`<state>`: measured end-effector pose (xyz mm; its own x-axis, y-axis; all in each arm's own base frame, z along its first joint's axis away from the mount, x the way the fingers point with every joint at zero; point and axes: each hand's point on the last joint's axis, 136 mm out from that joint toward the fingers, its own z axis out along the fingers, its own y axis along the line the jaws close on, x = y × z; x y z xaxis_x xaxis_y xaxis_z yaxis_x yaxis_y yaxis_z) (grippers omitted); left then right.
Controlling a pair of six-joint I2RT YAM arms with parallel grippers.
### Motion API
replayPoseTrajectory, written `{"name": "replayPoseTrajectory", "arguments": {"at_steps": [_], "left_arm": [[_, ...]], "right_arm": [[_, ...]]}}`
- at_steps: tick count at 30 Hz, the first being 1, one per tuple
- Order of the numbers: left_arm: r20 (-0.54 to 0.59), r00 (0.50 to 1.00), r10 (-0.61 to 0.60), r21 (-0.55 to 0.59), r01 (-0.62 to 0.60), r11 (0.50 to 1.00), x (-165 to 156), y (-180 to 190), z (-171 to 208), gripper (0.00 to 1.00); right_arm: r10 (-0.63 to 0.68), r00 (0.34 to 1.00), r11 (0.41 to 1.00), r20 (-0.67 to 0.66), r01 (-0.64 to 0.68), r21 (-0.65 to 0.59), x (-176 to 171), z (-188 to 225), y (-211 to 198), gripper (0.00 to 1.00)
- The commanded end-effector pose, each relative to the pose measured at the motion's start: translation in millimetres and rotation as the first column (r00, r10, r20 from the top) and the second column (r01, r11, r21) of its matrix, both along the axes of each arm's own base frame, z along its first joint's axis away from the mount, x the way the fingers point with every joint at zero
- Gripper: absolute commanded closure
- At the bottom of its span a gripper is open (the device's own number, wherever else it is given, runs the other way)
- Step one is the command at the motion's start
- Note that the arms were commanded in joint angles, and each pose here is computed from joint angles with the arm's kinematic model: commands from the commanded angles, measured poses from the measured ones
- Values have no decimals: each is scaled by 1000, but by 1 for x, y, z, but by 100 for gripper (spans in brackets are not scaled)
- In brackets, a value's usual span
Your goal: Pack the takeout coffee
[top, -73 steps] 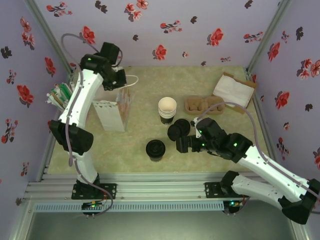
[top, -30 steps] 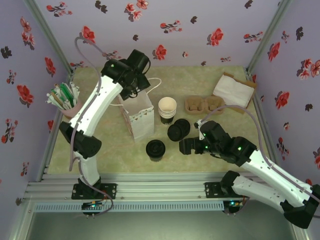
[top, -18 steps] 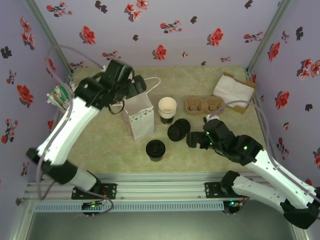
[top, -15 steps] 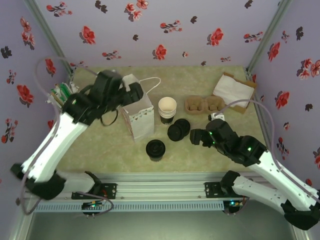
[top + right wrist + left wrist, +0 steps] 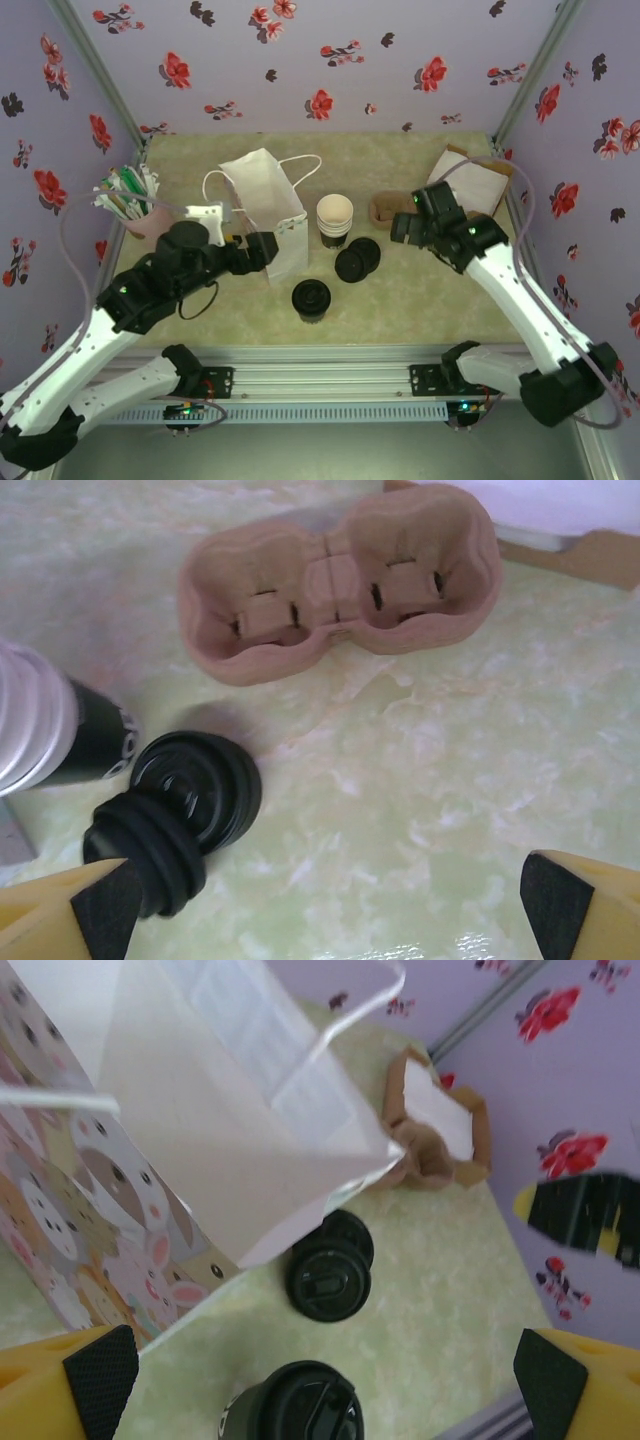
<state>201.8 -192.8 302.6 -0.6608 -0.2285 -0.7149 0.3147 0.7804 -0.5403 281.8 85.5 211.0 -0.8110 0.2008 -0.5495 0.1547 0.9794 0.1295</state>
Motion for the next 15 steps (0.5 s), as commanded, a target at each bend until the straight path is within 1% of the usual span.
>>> {"name": "replayPoseTrajectory", "arguments": {"at_steps": [1,3,4,9,13,15], "left_arm": [[43,998,-51,-18,52,998,-1,-14,-2,1],[39,997,-60,-12,60,998,0,-17,-8,1],[39,997,-64,-6,65,998,-1,-18,-9,1],[41,996,-78,23,77,997,0,-20,-15,1],[37,995,-89,27,88,996,-2,-21,-15,1],[34,996,-88,26,87,996,-3,-19,-18,1]], "right_arm": [[38,998,992,-50,-32,118,34,-13,2,1],[28,997,981,-75,-13,196,54,-22,0,1],[24,996,977,-80,-6,213,62,-27,-1,1],[-12,998,970,-58,25,240,108,-46,-12,1],[-17,995,954,-100,46,296,139,-72,-15,1],[-12,993,953,-117,47,299,153,-82,-14,1]]}}
